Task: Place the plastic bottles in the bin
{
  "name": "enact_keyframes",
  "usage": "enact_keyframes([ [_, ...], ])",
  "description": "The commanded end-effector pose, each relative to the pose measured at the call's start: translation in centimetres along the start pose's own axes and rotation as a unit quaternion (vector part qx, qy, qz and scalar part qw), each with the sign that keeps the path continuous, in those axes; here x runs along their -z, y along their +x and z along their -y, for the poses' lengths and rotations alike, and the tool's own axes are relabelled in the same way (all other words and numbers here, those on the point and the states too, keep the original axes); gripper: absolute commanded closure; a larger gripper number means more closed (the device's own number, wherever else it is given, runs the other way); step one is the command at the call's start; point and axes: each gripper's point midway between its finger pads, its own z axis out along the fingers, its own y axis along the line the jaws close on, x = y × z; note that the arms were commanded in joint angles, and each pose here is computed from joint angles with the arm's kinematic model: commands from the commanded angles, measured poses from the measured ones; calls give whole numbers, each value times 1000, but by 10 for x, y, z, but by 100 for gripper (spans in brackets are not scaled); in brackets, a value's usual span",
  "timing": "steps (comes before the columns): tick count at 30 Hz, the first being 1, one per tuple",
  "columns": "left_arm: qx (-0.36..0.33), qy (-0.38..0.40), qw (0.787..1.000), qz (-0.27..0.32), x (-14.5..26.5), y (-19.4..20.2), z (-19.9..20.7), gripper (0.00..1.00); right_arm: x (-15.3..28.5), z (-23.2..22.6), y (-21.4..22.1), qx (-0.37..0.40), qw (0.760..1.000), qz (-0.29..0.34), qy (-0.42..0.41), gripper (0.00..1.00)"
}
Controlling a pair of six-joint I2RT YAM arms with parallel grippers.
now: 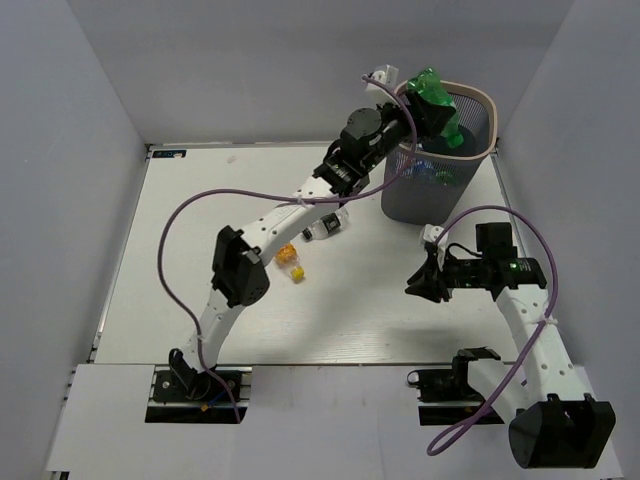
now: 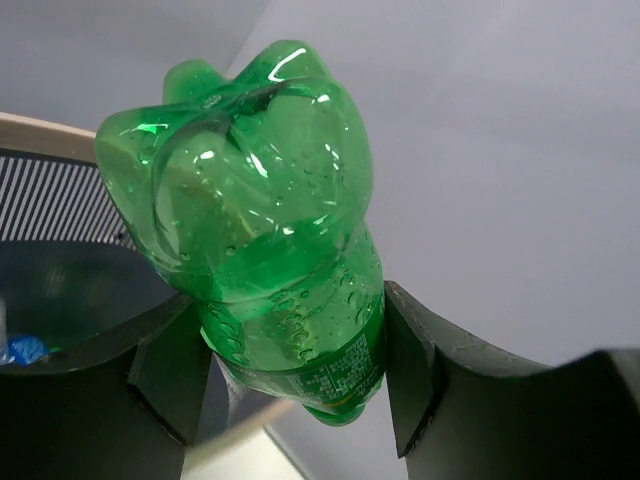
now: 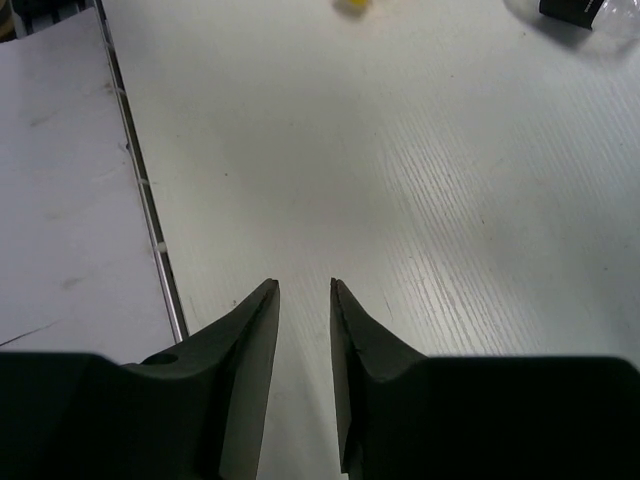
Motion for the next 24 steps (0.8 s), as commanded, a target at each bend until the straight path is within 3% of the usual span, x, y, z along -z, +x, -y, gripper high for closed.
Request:
enact_keyframes([
  [1,22,23,994,102,-12,-51,19,62,-1,-1,4,13,1000,-7,-7,67],
  [4,24,-10,993,111,-19,-40,-3,26,-2,8,5,12,1000,-7,12,67],
  [7,13,-34,993,112,-20,-37,-16,1,-4,14,3,5,1000,2,23,51],
  [8,8,-27,992,123,-17,-48,-8,0,-7,14,5,-10,1000,3,22,42],
  [11,-21,-19,990,137,-8,-74,9,0,-16,27,-5,-18,999,30,31,28],
  [13,-48,-16,990,129,0,-83,19,0,-25,28,-7,-43,998,30,21,26],
  [15,-94,-7,985,143,26,-127,50,0,-40,43,-10,-39,999,16,19,25],
  [18,-171,-66,980,81,58,-110,23,0,-69,52,-15,-39,999,-22,8,25],
  [19,-182,-68,975,105,92,-151,48,0,-83,45,-27,-33,999,-28,-3,25],
  [22,-214,-172,960,53,153,-138,4,0,-120,51,-31,-69,996,-53,-9,27],
  [23,-213,-183,956,81,195,-172,20,0,-132,45,-46,-93,994,-51,-11,27],
  [24,-226,-255,939,48,227,-151,-18,0,-139,51,-67,-86,996,-32,-5,28],
])
